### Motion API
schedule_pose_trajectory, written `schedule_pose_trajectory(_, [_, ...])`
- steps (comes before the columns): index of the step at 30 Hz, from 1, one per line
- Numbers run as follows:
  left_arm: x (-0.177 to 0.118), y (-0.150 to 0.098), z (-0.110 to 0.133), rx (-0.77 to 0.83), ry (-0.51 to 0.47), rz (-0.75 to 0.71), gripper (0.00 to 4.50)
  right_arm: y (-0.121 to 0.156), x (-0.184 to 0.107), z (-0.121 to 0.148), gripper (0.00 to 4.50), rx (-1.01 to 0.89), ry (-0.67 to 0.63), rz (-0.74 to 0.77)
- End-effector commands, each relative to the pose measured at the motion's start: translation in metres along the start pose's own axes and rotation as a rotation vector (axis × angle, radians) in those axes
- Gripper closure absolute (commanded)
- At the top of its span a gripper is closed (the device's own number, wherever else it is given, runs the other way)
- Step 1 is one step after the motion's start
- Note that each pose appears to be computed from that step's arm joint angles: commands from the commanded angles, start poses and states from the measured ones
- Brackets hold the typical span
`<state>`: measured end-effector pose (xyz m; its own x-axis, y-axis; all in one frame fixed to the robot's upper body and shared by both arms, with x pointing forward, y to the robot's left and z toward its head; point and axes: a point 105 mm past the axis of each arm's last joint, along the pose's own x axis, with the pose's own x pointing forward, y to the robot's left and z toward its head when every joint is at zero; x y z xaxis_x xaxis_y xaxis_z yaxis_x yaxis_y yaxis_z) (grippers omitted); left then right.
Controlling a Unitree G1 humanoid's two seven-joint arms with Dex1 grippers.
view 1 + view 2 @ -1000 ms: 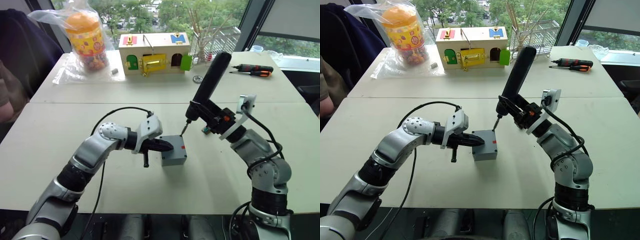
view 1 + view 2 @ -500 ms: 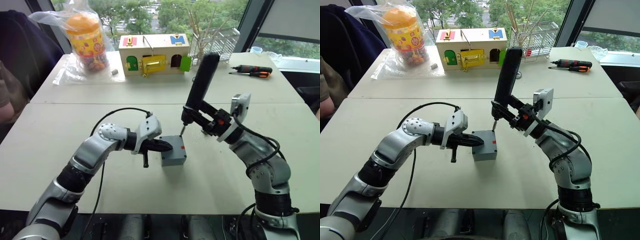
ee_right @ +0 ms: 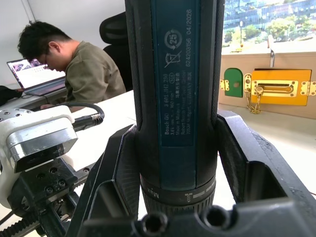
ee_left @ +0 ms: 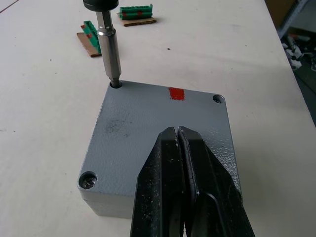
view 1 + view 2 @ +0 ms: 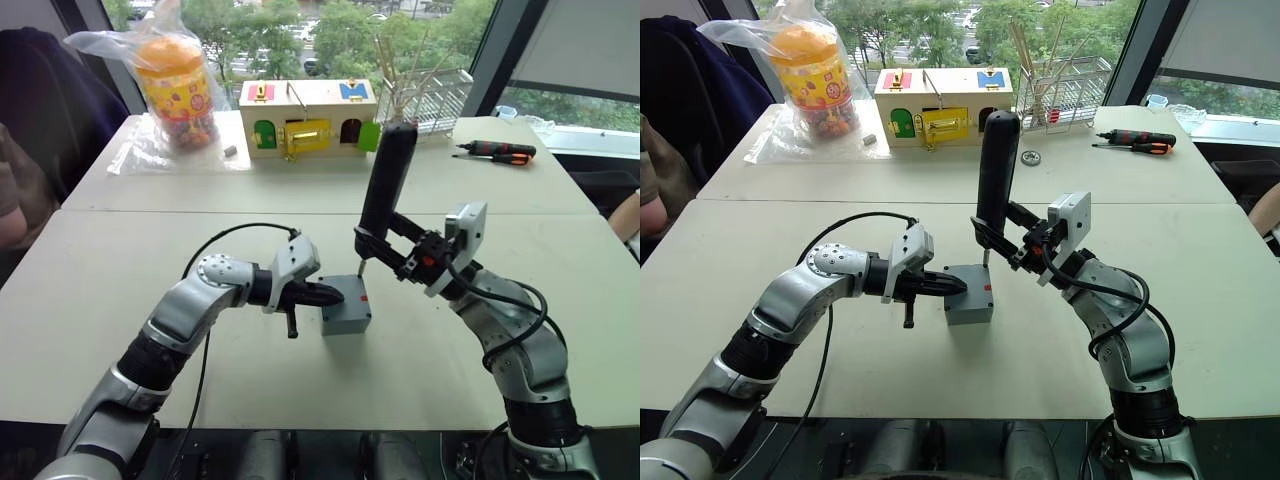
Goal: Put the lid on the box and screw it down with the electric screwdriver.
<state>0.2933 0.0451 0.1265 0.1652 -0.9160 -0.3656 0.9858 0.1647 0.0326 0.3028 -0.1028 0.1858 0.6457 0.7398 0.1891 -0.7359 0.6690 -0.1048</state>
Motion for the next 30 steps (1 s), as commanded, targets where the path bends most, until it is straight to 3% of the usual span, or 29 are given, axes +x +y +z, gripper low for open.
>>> schedule_pose_trajectory(1, [0.0, 0.001, -0.01, -0.019, 0.032, 0.014, 4.5, 0.008, -0.009, -0.055, 2.68, 0.121, 0.198, 0.016])
schedule_pose_trajectory(22, [0.002, 0.001, -0.01, -0.016, 0.03, 0.017, 4.5, 0.0, -0.013, -0.049, 2.68, 0.13, 0.169, -0.009])
schedule_pose_trajectory(26, [0.003, 0.0, -0.011, -0.018, 0.029, 0.014, 4.5, -0.005, -0.013, -0.032, 2.68, 0.086, 0.146, -0.013])
schedule_pose_trajectory(30, [-0.001, -0.001, -0.011, -0.016, 0.025, 0.007, 4.5, -0.013, -0.008, 0.037, 2.68, 0.068, 0.036, 0.009])
